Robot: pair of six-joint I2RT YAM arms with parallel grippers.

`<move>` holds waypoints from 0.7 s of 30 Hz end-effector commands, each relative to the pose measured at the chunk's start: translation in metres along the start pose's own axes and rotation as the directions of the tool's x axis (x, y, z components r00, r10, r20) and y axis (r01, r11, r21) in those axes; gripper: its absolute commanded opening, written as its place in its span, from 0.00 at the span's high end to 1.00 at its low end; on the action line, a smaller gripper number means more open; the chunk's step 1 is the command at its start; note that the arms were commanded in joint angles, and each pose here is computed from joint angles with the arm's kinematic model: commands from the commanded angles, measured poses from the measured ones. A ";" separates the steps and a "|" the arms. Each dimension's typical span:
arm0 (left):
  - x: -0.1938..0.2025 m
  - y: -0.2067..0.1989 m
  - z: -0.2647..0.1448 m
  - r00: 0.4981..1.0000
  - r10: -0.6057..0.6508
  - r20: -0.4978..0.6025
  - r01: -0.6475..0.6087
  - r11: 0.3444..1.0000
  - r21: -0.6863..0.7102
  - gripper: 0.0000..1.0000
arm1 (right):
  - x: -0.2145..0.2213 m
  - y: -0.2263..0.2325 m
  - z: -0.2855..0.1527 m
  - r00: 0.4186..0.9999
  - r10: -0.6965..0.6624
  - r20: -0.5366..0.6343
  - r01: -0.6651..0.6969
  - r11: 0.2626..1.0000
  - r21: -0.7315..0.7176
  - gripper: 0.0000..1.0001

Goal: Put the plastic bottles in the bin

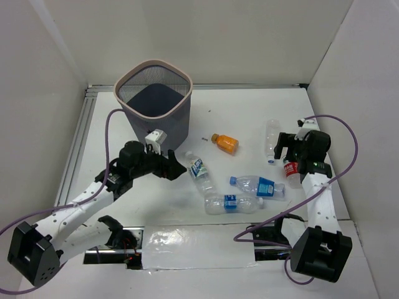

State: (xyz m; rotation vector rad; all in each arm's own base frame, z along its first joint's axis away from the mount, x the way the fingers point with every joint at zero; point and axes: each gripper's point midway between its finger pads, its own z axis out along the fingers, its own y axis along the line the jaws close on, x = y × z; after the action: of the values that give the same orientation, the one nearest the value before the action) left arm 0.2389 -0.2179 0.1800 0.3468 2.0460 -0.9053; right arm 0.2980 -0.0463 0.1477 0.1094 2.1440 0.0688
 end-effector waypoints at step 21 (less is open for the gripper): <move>0.013 -0.001 0.057 0.961 -0.269 0.058 0.266 0.852 -0.451 0.17 | -0.006 0.007 -0.002 0.993 -0.114 0.037 0.117 0.990 -0.079 0.15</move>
State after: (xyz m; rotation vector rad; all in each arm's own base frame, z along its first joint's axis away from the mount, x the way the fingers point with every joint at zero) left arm 0.2513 -0.2649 0.1441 -0.0424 2.2898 -0.6176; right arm 0.2972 -0.0412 0.1488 -0.0382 2.1368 0.0758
